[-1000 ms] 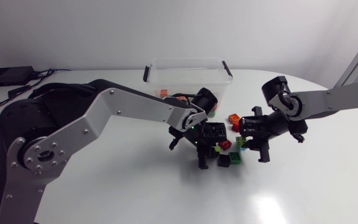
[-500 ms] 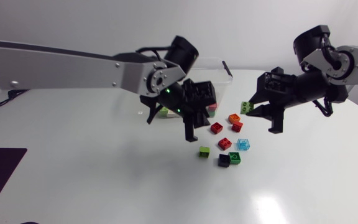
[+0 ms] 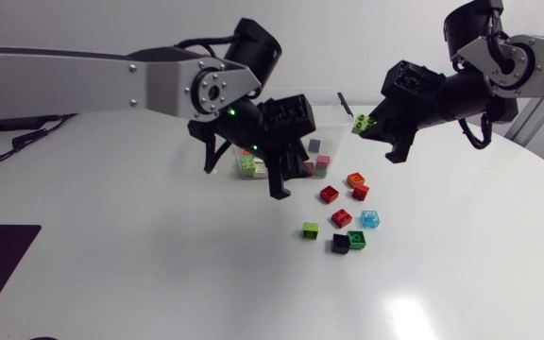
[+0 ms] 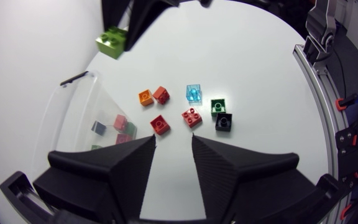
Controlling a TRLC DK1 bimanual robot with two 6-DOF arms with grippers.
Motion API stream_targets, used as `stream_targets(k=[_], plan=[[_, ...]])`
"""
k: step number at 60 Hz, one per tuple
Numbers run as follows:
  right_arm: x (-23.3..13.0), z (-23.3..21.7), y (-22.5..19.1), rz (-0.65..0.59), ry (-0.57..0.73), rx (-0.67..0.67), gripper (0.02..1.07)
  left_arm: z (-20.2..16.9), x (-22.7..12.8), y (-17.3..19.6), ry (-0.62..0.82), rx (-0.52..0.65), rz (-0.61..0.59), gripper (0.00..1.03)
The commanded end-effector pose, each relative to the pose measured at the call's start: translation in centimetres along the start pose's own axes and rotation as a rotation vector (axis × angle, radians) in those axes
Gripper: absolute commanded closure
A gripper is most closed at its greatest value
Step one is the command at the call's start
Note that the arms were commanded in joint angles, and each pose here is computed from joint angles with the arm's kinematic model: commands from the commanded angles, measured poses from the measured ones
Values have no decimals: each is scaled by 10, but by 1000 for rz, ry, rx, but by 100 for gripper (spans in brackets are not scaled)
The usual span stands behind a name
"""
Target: Place the duplo bricks in the container
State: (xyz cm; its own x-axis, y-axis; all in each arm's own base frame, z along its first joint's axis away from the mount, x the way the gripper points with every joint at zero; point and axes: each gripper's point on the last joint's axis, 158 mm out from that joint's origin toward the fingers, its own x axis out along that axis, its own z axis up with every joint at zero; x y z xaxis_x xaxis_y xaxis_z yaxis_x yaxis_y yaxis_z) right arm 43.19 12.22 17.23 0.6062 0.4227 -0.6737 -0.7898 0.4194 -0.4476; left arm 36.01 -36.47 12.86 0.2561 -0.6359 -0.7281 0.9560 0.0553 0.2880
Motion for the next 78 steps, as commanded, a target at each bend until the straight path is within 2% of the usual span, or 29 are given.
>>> stream_targets(k=[1, 8, 20, 32, 34, 41, 42, 43, 59, 61, 63, 65, 69, 71, 78], plan=[[4, 14, -14, -19, -33, 40, 95, -26, 39, -29, 64, -19, -104, 31], [7, 24, -31, -62, -67, 78, 95, -46, 69, -52, 119, -16, -174, 20], [15, 38, -67, -120, -130, 151, 95, -73, 102, -76, 188, -27, -240, 20], [24, 52, -90, -160, -192, 216, 95, -88, 122, -82, 221, -45, -259, 21], [28, 54, -92, -164, -200, 223, 95, -89, 125, -83, 219, -44, -257, 23], [42, 59, -97, -159, -213, 245, 95, -89, 133, -78, 204, -58, -236, 57], [46, 59, -97, -154, -212, 247, 95, -89, 134, -77, 201, -61, -231, 65], [49, 59, -97, -153, -213, 250, 95, -88, 134, -77, 195, -66, -229, 68], [99, 61, -95, -123, -209, 275, 94, -88, 130, -80, 179, -65, -227, 71], [105, 61, -95, -128, -207, 284, 89, -86, 128, -80, 172, -64, -223, 71], [110, 60, -94, -126, -202, 288, 79, -85, 124, -79, 168, -66, -222, 71], [114, 60, -92, -123, -198, 289, 64, -82, 120, -78, 158, -67, -218, 71], [117, 59, -89, -117, -192, 292, 26, -76, 106, -72, 140, -71, -202, 71], [117, 59, -89, -115, -190, 293, 11, -74, 99, -69, 132, -72, -194, 71], [109, 59, -89, -116, -185, 293, 8, -62, 70, -55, 93, -74, -150, 71]])
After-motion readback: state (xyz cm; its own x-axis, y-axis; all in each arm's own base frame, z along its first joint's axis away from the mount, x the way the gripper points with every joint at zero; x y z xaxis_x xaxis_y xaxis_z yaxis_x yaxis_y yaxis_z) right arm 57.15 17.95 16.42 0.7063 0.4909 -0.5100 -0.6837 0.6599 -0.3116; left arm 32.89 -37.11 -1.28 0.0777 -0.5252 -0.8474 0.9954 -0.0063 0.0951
